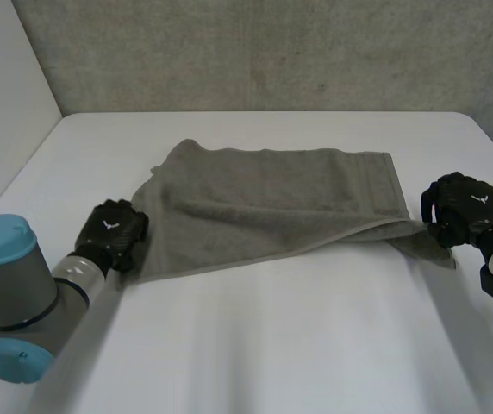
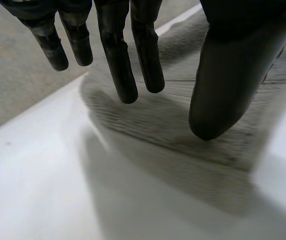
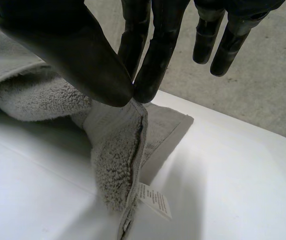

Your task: Fold the towel.

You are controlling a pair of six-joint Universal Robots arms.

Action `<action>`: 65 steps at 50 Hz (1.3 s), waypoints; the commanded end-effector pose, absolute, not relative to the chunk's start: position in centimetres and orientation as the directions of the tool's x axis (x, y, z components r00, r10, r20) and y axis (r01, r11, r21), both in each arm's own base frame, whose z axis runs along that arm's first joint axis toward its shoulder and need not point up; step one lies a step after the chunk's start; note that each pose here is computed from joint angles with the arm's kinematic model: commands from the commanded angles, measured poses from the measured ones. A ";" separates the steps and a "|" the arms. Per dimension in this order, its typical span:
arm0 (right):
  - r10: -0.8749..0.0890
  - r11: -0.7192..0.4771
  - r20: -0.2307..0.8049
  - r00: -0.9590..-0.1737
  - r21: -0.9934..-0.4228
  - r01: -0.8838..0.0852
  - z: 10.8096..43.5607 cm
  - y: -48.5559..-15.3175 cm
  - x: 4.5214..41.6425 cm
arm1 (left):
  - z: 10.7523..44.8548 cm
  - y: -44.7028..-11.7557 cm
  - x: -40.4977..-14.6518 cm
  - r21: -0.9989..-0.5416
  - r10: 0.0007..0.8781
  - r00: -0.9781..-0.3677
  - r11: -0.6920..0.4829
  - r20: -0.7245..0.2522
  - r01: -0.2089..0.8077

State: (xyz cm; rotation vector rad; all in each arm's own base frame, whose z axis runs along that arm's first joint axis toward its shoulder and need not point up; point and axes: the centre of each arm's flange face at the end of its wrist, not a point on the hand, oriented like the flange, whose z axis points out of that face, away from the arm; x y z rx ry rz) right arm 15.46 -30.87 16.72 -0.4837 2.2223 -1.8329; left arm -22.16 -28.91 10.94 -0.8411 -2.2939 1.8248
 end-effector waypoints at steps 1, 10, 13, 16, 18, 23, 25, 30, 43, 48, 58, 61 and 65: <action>-0.390 0.170 0.033 -0.920 -0.980 -0.107 16.7 -30.8 15.6 | 10.8 -26.2 -23.5 -0.912 0.539 -0.812 0.179 -0.224 0.370; -0.388 0.177 0.032 -0.921 -0.978 -0.108 16.7 -30.9 15.6 | 10.5 -26.0 -22.6 -0.903 0.524 -0.822 0.207 -0.223 0.376; -0.390 0.190 0.027 -0.921 -0.976 -0.109 16.7 -30.9 15.6 | 10.6 -26.3 -22.2 -0.903 0.513 -0.829 0.212 -0.222 0.373; -0.392 0.196 0.024 -0.920 -0.974 -0.109 16.6 -30.9 15.6 | 10.9 -26.7 -21.8 -0.906 0.498 -0.838 0.210 -0.223 0.367; -0.395 0.203 0.022 -0.919 -0.973 -0.110 16.5 -30.7 15.6 | 11.6 -26.9 -21.8 -0.912 0.489 -0.841 0.193 -0.229 0.361; -0.397 0.205 0.021 -0.918 -0.972 -0.111 16.5 -30.7 15.6 | 12.3 -27.1 -21.6 -0.918 0.473 -0.848 0.176 -0.237 0.354; -0.397 0.207 0.021 -0.918 -0.972 -0.111 16.5 -30.7 15.6 | 12.4 -27.3 -21.5 -0.918 0.467 -0.851 0.178 -0.239 0.355; -0.398 0.206 0.020 -0.917 -0.972 -0.111 16.5 -30.7 15.6 | 12.2 -27.4 -20.8 -0.909 0.457 -0.857 0.206 -0.239 0.363; -0.416 0.203 0.017 -0.909 -0.973 -0.112 16.5 -30.6 15.8 | 12.4 -27.6 -20.2 -0.889 0.457 -0.862 0.269 -0.220 0.370; -0.416 0.203 0.017 -0.909 -0.973 -0.111 16.5 -30.7 15.7 | 12.3 -27.6 -20.3 -0.888 0.461 -0.861 0.274 -0.217 0.371; -0.419 0.202 0.017 -0.908 -0.973 -0.112 16.5 -30.6 15.7 | 11.7 -28.1 -20.3 -0.884 0.463 -0.860 0.282 -0.215 0.373; -0.419 0.201 0.018 -0.908 -0.973 -0.112 16.5 -30.7 15.7 | 11.1 -28.1 -20.5 -0.878 0.471 -0.857 0.294 -0.211 0.378; -0.417 0.203 0.017 -0.909 -0.973 -0.111 16.5 -30.7 15.7 | 11.0 -28.3 -20.6 -0.878 0.470 -0.856 0.292 -0.213 0.379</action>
